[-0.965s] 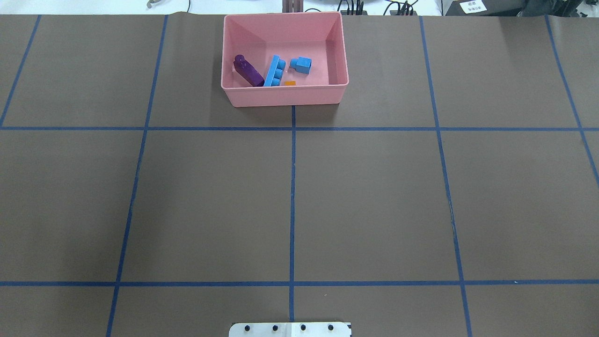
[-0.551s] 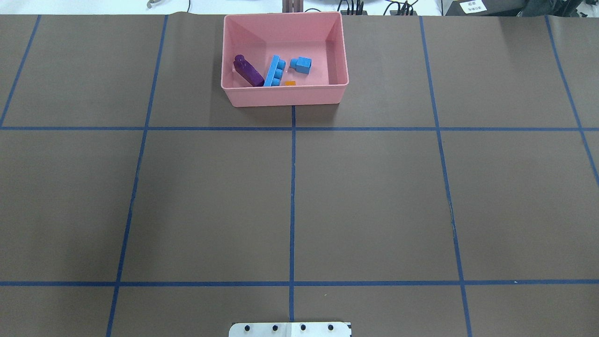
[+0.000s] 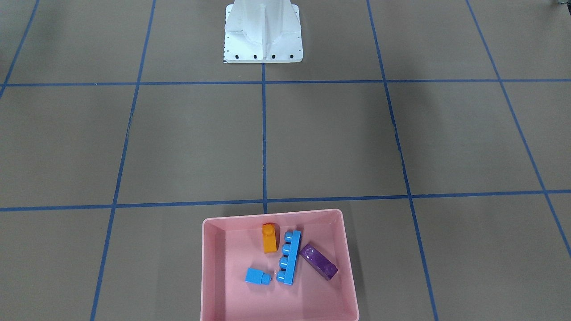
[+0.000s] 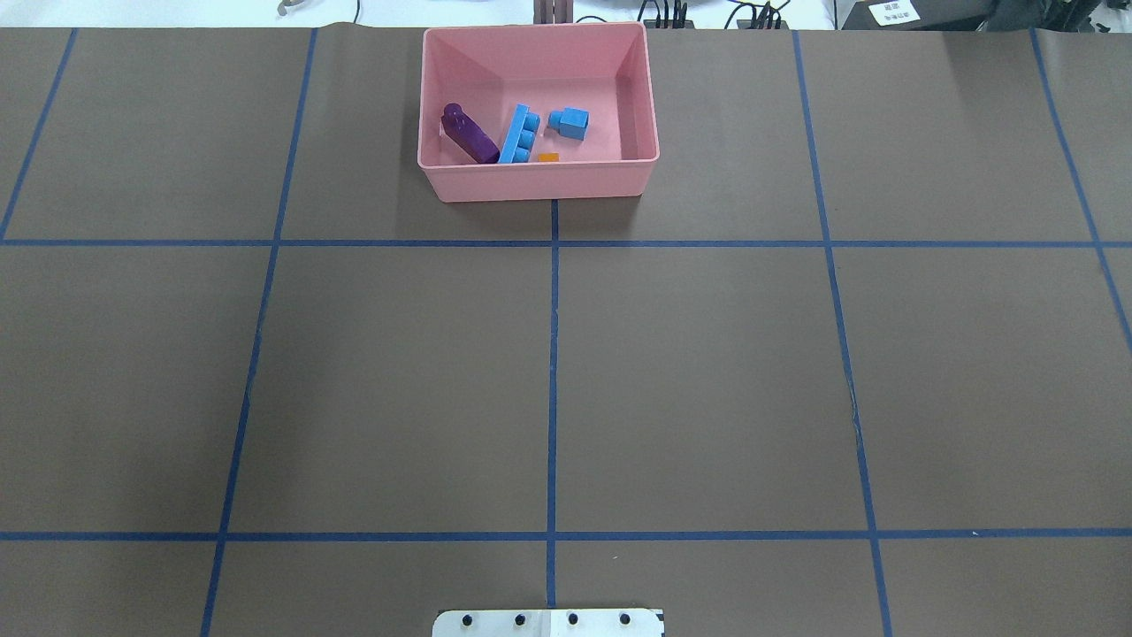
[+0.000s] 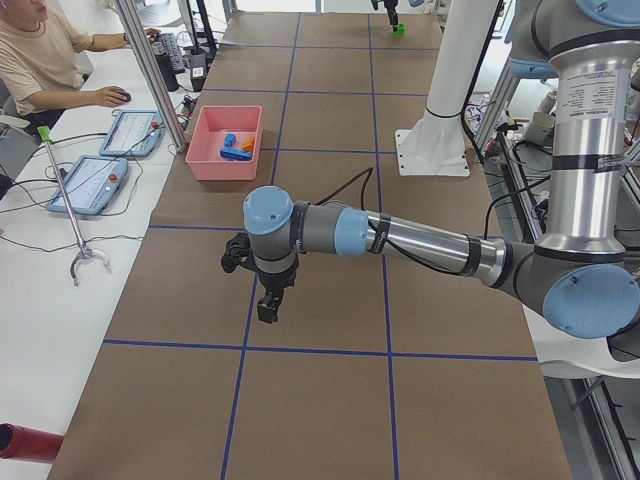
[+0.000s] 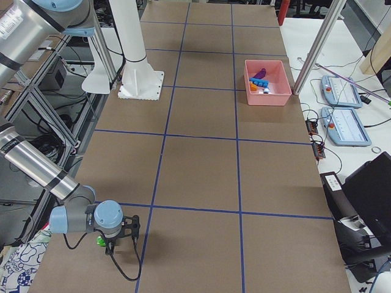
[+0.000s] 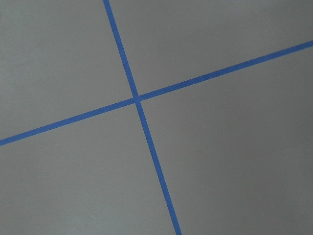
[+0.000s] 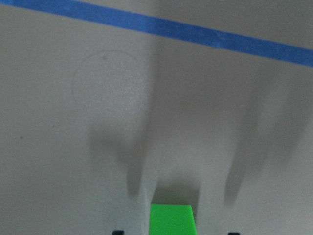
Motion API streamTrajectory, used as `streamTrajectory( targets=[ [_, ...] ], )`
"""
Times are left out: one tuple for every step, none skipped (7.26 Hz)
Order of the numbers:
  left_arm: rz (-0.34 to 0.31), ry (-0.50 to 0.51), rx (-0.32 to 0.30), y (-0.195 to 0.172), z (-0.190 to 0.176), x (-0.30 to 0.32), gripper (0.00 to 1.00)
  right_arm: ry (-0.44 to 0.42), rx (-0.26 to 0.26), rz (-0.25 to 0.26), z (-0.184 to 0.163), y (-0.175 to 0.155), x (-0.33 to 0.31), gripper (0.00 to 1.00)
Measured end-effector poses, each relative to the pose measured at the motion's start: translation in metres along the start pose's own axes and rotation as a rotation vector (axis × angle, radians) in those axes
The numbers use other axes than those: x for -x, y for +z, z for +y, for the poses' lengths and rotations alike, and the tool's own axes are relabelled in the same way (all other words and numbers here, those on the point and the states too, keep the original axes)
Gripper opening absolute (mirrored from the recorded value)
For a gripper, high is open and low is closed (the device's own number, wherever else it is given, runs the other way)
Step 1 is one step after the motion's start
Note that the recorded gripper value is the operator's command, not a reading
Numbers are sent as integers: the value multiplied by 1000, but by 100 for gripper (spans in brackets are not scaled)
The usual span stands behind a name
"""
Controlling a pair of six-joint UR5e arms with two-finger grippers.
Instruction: Put all blocks into box
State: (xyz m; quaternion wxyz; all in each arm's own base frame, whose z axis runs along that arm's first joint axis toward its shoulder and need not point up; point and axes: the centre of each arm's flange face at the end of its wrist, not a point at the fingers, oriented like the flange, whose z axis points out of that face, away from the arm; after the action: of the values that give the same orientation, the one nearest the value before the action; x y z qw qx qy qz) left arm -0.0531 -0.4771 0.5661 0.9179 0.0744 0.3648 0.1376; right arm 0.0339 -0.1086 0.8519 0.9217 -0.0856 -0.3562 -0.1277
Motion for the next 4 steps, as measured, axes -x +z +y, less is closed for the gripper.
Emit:
streamTrajectory(
  targets=[
    [0,6,-1,-1,0,0,100,-6,8,-3,1,1,1,60],
    [-1,9,-2,-1,1,-1,100,-11,16,-3,1,2,1,54],
    [-1,11,-3,-2,2,-1,100,-17,23,-3,2,3,1,30],
    [-1,10,-2,-1,2,-1,100,-22,31,-3,2,4,1,20]
  ],
)
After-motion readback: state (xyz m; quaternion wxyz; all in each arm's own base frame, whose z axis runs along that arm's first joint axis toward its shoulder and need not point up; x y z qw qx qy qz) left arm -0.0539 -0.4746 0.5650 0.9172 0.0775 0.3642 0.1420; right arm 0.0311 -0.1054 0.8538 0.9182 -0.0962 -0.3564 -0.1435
